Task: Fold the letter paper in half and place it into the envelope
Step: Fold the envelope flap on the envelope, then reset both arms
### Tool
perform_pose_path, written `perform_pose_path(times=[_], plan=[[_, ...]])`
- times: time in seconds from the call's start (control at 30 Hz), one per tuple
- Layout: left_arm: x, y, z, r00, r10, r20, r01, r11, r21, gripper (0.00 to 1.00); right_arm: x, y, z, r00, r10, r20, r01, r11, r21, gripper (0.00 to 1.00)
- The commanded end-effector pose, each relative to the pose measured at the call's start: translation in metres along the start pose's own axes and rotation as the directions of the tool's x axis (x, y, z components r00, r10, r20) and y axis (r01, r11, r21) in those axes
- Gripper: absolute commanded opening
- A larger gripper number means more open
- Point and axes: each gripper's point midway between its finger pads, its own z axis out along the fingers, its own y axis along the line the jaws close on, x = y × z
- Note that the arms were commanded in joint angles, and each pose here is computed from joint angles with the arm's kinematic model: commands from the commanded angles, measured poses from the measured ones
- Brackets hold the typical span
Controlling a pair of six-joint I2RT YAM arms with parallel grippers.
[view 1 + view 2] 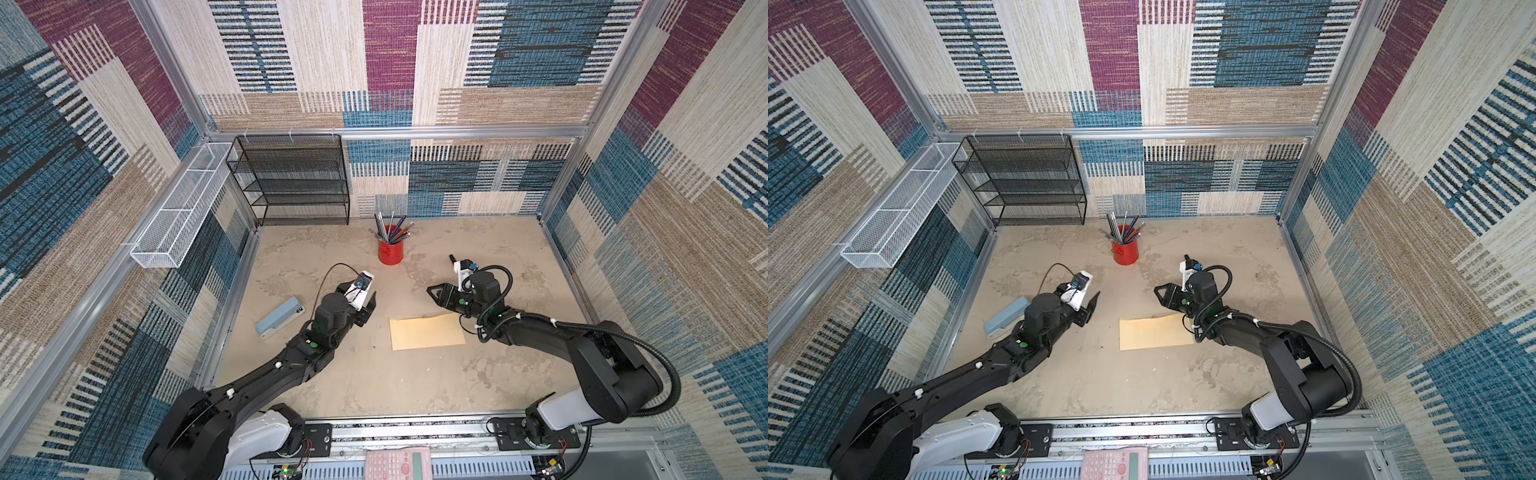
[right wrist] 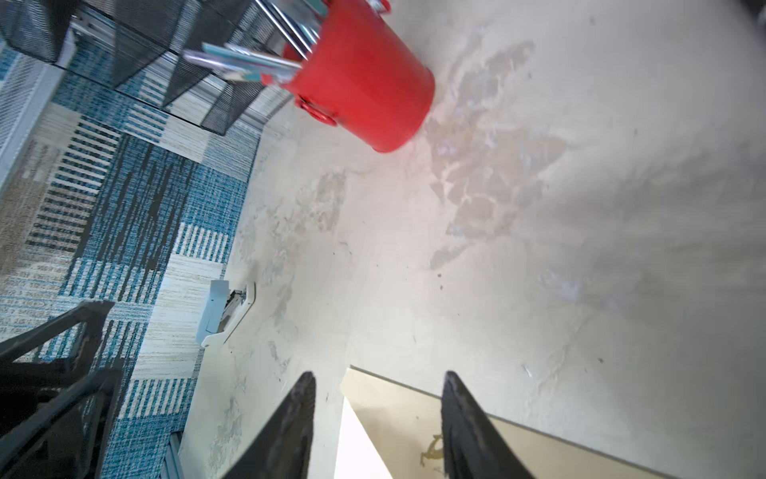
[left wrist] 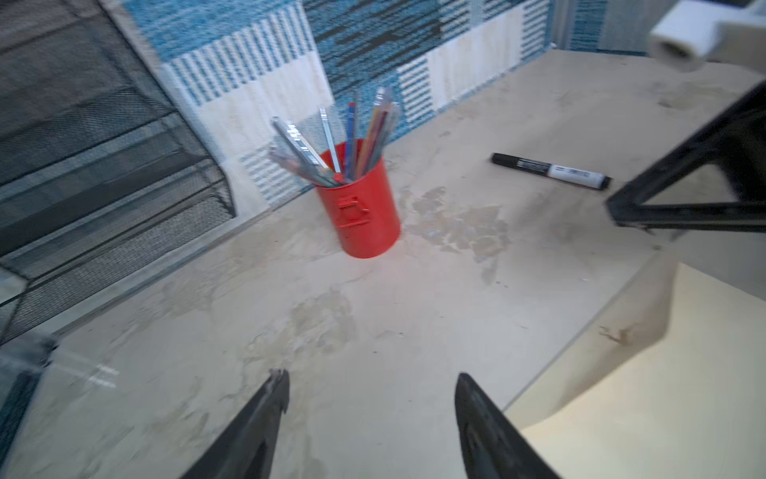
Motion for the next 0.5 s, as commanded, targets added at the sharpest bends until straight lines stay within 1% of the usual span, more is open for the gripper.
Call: perform_pose_path(times=[0.0,0.03,0.1,0.13,0.2,0.23,0.27,0.3,0.33,0.37,0.4,0.47], plan=[[0.002,0.041,-0.016,0.998,-0.032,0.058,0.04,0.988,-0.149,0.7,-0.028,0.004,-0.019,0.986,-0.142,0.089,0.136,0.988,0.075,0.61],[0.008,0.05,-0.02,0.998,-0.03,0.057,0.04,0.983,-0.179,0.7,-0.04,0.004,-0.029,0.976,-0.179,0.128,0.166,0.981,0.106,0.66],[0.02,0.064,-0.026,0.998,-0.041,0.046,0.05,0.972,-0.229,0.71,-0.06,-0.001,-0.052,0.949,-0.244,0.202,0.208,0.961,0.181,0.85],[0.029,0.071,-0.028,0.998,-0.051,0.038,0.059,0.965,-0.255,0.71,-0.071,-0.007,-0.067,0.93,-0.276,0.243,0.223,0.948,0.226,0.99],[0.042,0.088,-0.035,0.995,-0.092,0.039,0.099,0.941,-0.322,0.75,-0.088,-0.021,-0.094,0.887,-0.334,0.319,0.23,0.918,0.322,0.99],[0.053,0.095,-0.038,0.993,-0.111,0.03,0.114,0.932,-0.343,0.76,-0.097,-0.028,-0.109,0.853,-0.373,0.365,0.23,0.896,0.38,0.99],[0.052,0.104,-0.041,0.991,-0.123,0.061,0.137,0.921,-0.365,0.78,-0.102,-0.034,-0.122,0.817,-0.42,0.394,0.236,0.869,0.435,0.99],[0.06,0.111,-0.043,0.99,-0.129,0.05,0.138,0.912,-0.386,0.79,-0.107,-0.04,-0.137,0.767,-0.472,0.434,0.236,0.837,0.494,0.99],[0.07,0.117,-0.043,0.992,-0.125,0.014,0.12,0.909,-0.399,0.8,-0.111,-0.046,-0.149,0.721,-0.516,0.461,0.231,0.807,0.543,0.99],[0.08,0.123,-0.043,0.992,-0.127,-0.02,0.107,0.901,-0.42,0.8,-0.114,-0.053,-0.159,0.686,-0.548,0.478,0.215,0.781,0.586,0.99],[0.091,0.13,-0.044,0.989,-0.145,-0.04,0.112,0.887,-0.447,0.8,-0.115,-0.063,-0.166,0.664,-0.571,0.483,0.19,0.753,0.63,0.99],[0.108,0.141,-0.044,0.978,-0.207,-0.011,0.179,0.871,-0.457,0.81,-0.117,-0.079,-0.171,0.641,-0.605,0.473,0.165,0.71,0.684,0.99]])
